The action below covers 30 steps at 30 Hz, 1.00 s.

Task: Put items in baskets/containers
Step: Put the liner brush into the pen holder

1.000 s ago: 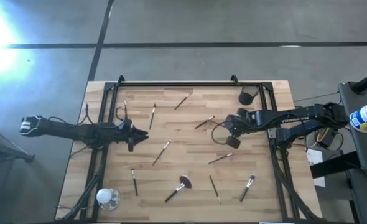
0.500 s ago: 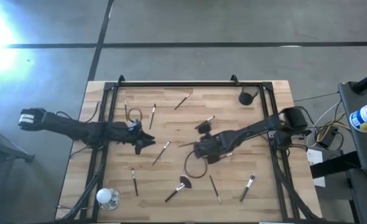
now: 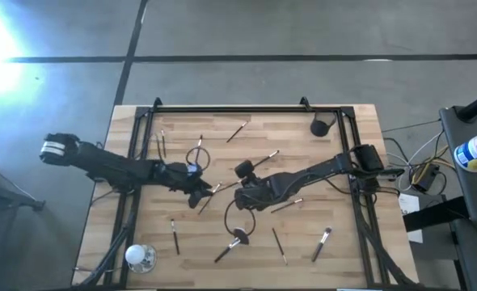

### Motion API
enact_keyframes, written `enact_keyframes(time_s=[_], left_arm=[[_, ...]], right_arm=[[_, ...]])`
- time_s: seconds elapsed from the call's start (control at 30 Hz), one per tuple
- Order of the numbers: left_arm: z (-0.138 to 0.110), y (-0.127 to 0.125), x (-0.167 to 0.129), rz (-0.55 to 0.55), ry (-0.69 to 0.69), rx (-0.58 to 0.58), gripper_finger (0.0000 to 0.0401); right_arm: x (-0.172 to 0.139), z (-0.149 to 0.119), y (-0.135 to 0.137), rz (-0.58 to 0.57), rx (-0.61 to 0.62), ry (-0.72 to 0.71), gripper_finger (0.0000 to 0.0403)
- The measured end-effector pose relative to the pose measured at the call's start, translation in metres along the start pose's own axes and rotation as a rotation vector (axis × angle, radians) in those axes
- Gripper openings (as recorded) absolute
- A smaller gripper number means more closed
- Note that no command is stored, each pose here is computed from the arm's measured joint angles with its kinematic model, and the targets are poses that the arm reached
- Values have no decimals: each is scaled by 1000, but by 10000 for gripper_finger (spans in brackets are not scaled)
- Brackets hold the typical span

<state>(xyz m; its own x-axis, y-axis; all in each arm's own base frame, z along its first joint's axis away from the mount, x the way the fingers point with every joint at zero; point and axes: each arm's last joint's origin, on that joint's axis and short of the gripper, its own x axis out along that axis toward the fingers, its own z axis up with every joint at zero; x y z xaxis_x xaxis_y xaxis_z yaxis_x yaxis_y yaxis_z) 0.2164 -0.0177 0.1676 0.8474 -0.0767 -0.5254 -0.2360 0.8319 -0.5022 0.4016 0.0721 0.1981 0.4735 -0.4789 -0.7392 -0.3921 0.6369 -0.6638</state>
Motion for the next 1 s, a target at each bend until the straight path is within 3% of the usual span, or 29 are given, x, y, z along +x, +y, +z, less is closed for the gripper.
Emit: enact_keyframes(time_s=[0.37, 0.47, 0.6, 0.67, 0.8, 1.0], left_arm=[[13, -10, 21, 26, 49, 68, 148], [11, -8, 22, 28, 66, 68, 108], [6, -5, 23, 57, 81, 72, 18], [4, -3, 23, 84, 71, 79, 13], [-3, -3, 21, 93, -6, 90, 8], [-13, 5, 14, 14, -271, 112, 8]], right_arm=[[-9, 7, -9, -21, -26, -37, 8], [-10, 9, -7, -21, -31, -42, 8], [-15, 13, -3, -30, -25, -69, 9], [-19, 15, -1, -41, -15, -72, 13], [-38, 9, -4, -103, 87, -38, 36], [-57, -32, -14, -96, 418, -120, 86]])
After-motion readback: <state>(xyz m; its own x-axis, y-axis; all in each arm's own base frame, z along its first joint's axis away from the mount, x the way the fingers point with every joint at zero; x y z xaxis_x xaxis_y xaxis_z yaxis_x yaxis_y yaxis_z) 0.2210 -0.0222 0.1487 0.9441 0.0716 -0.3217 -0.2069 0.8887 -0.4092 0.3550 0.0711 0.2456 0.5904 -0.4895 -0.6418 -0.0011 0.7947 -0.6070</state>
